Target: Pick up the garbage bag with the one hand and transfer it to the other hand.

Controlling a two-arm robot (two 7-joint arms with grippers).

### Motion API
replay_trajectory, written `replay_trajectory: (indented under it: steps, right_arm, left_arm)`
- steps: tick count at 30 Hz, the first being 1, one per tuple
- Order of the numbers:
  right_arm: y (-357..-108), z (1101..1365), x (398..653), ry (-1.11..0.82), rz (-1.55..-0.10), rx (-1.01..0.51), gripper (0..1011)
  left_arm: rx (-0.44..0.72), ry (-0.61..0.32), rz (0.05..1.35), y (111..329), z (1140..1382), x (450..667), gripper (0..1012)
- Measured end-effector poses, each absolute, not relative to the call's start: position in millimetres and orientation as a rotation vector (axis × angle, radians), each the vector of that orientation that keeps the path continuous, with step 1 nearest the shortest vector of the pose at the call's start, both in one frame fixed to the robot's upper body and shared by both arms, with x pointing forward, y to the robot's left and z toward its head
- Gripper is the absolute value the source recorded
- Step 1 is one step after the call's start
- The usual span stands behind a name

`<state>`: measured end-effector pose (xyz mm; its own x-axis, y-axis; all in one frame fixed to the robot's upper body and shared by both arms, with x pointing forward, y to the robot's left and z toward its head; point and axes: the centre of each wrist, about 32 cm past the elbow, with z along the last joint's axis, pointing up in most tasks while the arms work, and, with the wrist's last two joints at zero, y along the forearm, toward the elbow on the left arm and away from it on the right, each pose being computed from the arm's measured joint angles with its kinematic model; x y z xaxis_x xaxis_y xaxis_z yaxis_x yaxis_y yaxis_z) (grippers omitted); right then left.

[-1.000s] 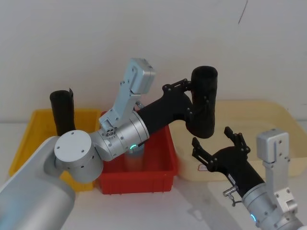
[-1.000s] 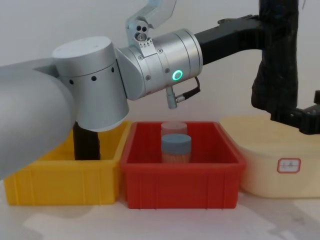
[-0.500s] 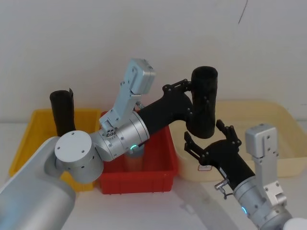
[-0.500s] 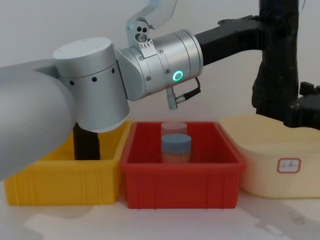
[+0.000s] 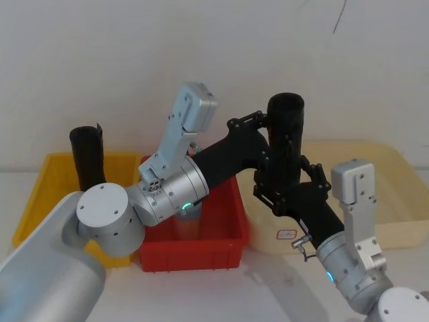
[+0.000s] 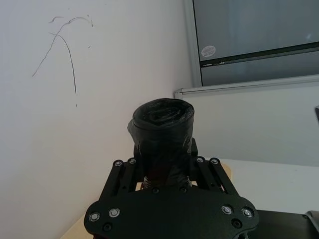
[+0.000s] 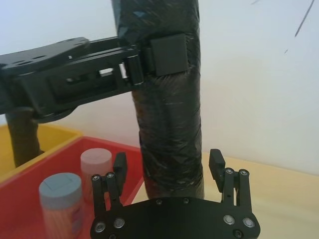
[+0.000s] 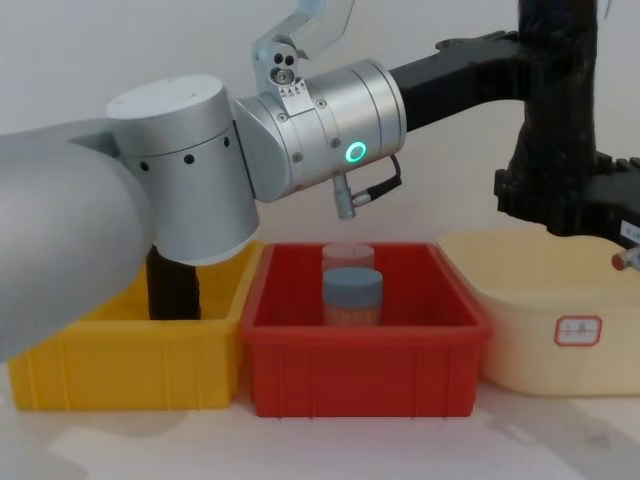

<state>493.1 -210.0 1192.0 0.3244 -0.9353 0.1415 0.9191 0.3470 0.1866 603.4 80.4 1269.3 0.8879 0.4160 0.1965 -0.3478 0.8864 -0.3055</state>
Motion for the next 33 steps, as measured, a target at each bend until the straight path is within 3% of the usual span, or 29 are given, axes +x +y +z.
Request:
replay_trajectory:
  steps: [7,12,24,29,33]
  right_arm:
    - [-207,1194,499,-0.229,-1.237,0.074,997]
    - [-207,1196,502,-0.223,-1.243,0.074,913]
    - [-213,1202,502,-0.188,-1.213,0.077,538]
    - [-216,1204,501,-0.174,-1.204,0.079,528]
    - [-218,1207,501,-0.166,-1.202,0.085,529]
  left_arm:
    - [-0.267,-0.262,0.402,80,1269,603,457]
    - [-0.267,-0.262,0.402,80,1269,603,457]
    - [-0.267,-0.262,0.402,80,1269,603,457]
    - [-0.267,-0.262,0.402,80,1269,603,457]
    - [-0.267,-0.262,0.402,80,1269,603,586]
